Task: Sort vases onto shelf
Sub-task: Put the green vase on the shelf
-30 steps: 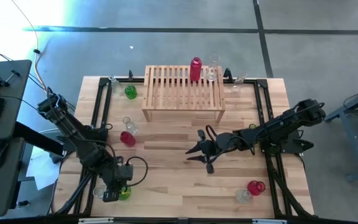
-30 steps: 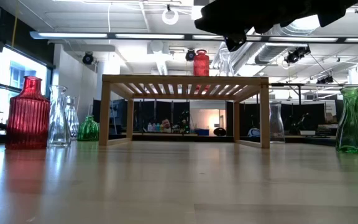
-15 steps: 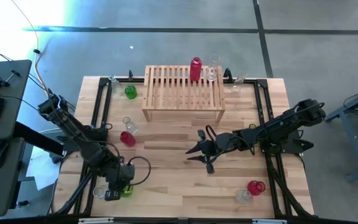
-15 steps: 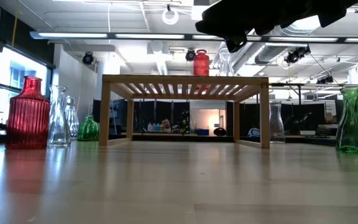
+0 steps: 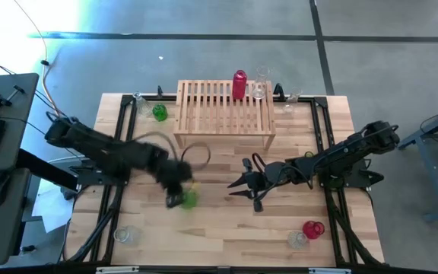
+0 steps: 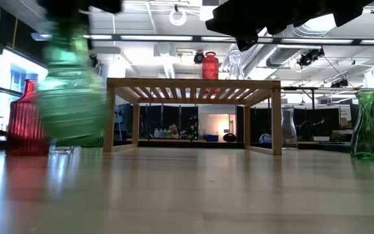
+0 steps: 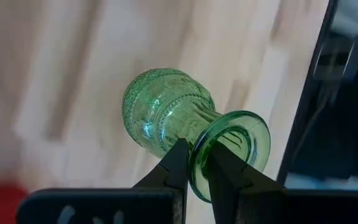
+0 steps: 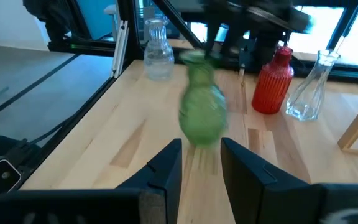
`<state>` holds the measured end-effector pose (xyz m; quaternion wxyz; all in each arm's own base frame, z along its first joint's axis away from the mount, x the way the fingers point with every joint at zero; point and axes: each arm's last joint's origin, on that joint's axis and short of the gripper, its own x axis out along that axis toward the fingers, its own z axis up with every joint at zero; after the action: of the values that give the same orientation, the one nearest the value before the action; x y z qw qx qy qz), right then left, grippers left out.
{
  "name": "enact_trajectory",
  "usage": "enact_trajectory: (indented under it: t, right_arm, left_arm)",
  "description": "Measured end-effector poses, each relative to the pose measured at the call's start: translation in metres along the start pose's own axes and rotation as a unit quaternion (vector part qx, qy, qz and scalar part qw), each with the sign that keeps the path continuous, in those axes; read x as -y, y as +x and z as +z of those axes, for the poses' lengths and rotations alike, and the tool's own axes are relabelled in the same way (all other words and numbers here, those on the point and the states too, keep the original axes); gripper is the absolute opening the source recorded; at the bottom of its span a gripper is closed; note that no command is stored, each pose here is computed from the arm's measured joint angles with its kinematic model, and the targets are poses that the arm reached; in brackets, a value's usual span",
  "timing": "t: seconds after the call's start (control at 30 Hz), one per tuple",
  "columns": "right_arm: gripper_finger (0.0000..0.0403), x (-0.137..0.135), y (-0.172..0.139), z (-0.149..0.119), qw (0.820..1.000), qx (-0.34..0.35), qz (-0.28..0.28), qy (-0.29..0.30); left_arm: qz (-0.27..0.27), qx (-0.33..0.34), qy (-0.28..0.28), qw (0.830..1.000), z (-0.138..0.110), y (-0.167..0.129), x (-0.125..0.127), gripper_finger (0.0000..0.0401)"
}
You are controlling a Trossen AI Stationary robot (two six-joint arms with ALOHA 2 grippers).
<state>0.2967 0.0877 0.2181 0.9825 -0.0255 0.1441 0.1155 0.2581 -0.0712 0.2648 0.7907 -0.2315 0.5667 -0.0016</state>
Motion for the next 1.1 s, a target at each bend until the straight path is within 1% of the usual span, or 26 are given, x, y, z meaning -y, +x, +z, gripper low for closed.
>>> enact_trajectory:
  t: [0.13, 0.23, 0.3, 0.43, 0.5, 0.6, 0.7, 0.87, 1.1]
  right_arm:
    - [0.0094, 0.006, -0.005, 0.002, 1.000, -0.011, -0.008, 0.001]
    - [0.0094, 0.013, -0.009, 0.004, 0.999, -0.015, -0.028, 0.005]
    - [0.0094, 0.018, -0.011, 0.005, 0.999, -0.016, -0.037, 0.007]
    - [0.0094, 0.029, -0.015, 0.007, 0.998, -0.019, -0.055, 0.014]
    - [0.0094, 0.032, -0.015, 0.005, 0.998, -0.028, -0.061, 0.015]
    - [0.0094, 0.035, -0.016, 0.003, 0.997, -0.039, -0.066, 0.015]
    - [0.0094, 0.035, -0.016, 0.000, 0.996, -0.055, -0.066, 0.015]
    - [0.0094, 0.034, -0.016, -0.001, 0.996, -0.059, -0.065, 0.011]
    - [0.0094, 0.034, -0.016, 0.000, 0.996, -0.057, -0.064, 0.015]
  left_arm:
    - [-0.002, 0.023, -0.021, 1.000, 0.025, -0.004, -0.033, 0.0022]
    - [-0.005, 0.039, -0.034, 0.999, 0.041, -0.004, -0.055, 0.0022]
    - [-0.010, 0.031, -0.047, 0.998, 0.047, -0.003, -0.069, 0.0022]
    - [-0.039, 0.022, -0.075, 0.996, 0.058, 0.001, -0.092, 0.0022]
    - [-0.038, 0.015, -0.089, 0.995, 0.061, 0.005, -0.101, 0.0022]
    - [-0.036, 0.024, -0.089, 0.995, 0.067, 0.009, -0.109, 0.0025]
    - [-0.040, 0.026, -0.089, 0.995, 0.070, 0.013, -0.111, 0.0040]
    - [-0.037, 0.044, -0.094, 0.994, 0.074, 0.014, -0.111, 0.0068]
    - [-0.037, 0.061, -0.074, 0.995, 0.073, 0.007, -0.107, 0.0098]
